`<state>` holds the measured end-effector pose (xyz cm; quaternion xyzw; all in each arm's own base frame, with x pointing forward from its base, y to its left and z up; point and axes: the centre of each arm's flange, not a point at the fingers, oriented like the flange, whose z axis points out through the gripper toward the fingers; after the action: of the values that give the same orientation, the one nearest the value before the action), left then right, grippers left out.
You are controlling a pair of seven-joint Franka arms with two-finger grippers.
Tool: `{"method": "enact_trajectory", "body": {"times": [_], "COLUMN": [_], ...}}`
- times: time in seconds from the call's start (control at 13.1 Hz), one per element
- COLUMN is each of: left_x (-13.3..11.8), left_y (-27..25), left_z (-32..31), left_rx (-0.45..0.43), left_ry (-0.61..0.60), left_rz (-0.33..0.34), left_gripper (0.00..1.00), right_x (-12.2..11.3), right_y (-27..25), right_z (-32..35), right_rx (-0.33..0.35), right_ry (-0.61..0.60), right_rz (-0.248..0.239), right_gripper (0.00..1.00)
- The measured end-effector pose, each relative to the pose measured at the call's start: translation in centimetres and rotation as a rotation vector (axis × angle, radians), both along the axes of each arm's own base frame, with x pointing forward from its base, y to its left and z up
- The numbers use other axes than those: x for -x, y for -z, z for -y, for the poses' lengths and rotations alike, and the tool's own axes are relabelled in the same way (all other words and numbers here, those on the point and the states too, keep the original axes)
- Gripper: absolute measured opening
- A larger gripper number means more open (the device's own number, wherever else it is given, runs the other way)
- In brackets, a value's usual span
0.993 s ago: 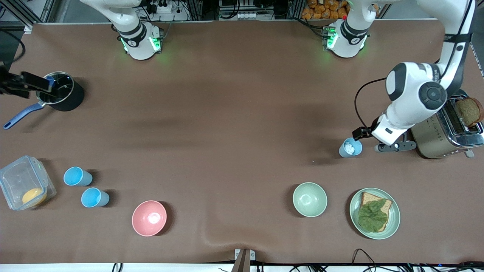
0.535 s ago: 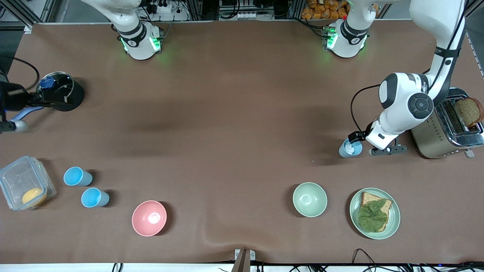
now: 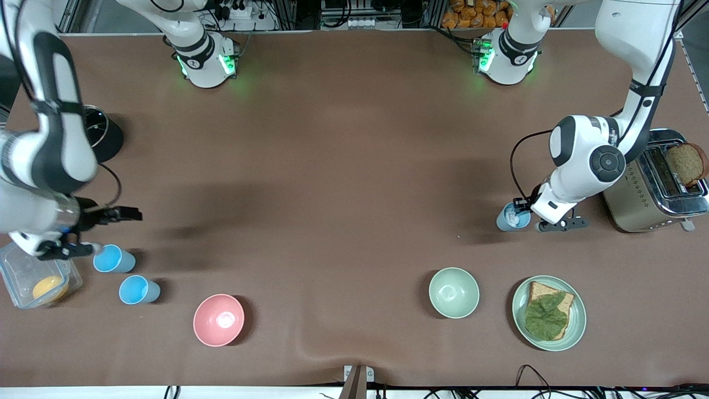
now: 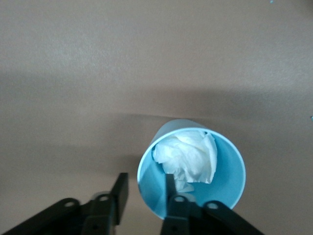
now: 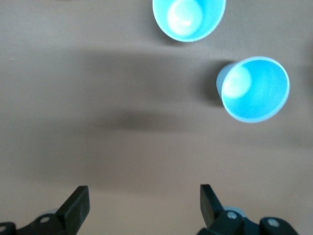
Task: Stack blue cups with both arms
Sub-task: 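Carry the tissue cup to mid-table while the right gripper grasps a blue cup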
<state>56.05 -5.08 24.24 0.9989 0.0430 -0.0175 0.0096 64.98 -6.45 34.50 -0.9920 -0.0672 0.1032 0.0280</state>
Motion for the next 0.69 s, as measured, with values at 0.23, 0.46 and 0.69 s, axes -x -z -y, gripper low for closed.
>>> {"method": "enact_trajectory", "body": {"times": [0.23,0.46,0.69], "left_x": [-0.9,-1.9,-1.3], "left_y": [-0.9,-2.6,-4.9], "left_z": [0.5,4.4,12.9], "left_rx": [0.004,0.017,0.060], "left_ry": [0.034,0.098,0.122], "left_rz": [0.025,0.024,0.023], "left_gripper": [0.02,0.02,0.02], "right_x": [-0.7,-1.6,-2.1], "right_y": [0.2,2.3,5.5], "right_z": [-0.1,-0.6,0.4], "right_rx": [0.096,0.125,0.130], "right_ry": [-0.096,-0.127,-0.132], "right_rz": [0.035,0.068,0.081], "right_gripper": [1.00,1.00,1.00]}}
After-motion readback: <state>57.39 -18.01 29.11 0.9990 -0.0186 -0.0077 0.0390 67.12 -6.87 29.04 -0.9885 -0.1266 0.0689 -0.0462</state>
